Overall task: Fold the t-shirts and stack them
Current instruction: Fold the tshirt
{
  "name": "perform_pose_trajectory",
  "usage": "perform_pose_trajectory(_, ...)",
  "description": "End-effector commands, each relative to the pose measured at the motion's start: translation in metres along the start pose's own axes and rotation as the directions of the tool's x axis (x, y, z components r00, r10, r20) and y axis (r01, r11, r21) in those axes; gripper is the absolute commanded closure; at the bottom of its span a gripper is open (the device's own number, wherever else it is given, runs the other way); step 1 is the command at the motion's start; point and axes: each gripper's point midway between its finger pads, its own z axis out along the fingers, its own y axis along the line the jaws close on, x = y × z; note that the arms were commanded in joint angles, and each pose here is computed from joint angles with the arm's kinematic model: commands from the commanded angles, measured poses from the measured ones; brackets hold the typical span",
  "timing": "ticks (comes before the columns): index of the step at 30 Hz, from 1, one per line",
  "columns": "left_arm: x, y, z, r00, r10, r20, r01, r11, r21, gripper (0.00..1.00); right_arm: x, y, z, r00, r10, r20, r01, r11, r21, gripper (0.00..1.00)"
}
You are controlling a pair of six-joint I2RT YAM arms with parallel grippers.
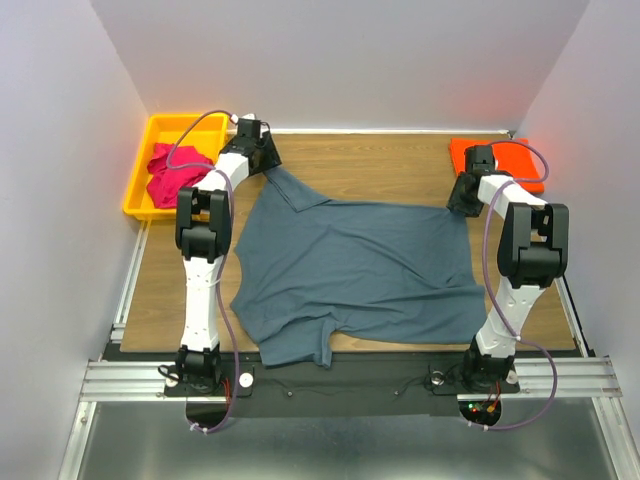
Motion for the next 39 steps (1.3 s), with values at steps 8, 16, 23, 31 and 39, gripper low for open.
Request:
perform_pose_trajectory(8, -0.025, 0.005, 0.011, 0.994, 0.046, 0.095, -0.043, 0.999, -0.031, 0.29, -0.025, 0.003, -0.003, 0.997, 0.015, 0.074, -0.015, 1.000, -0.012, 0.51)
perform_pose_trajectory(16, -0.008, 0.002, 0.019, 0.993, 0.102, 0.053, -0.101, 0.995, -0.023, 0.39, -0.025, 0.002, -0.003, 0.997, 0.018, 0.075, -0.018, 1.000, -0.008, 0.51)
perform_pose_trajectory(23, 0.004, 0.002, 0.017, 0.993, 0.119, 0.022, -0.119, 0.993, -0.025, 0.65, -0.026, 0.000, -0.002, 0.997, 0.019, 0.078, -0.020, 1.000, 0.001, 0.51)
perform_pose_trajectory(31, -0.016, -0.005, 0.004, 0.987, 0.144, 0.067, -0.143, 0.990, -0.017, 1.00, -0.033, -0.006, 0.002, 0.995, 0.043, 0.086, -0.044, 0.999, 0.012, 0.51)
perform_pose_trajectory(39, -0.047, -0.020, -0.022, 0.980, 0.141, 0.137, -0.143, 0.990, 0.008, 1.00, -0.037, -0.006, 0.009, 0.995, 0.054, 0.084, -0.055, 0.998, 0.012, 0.51)
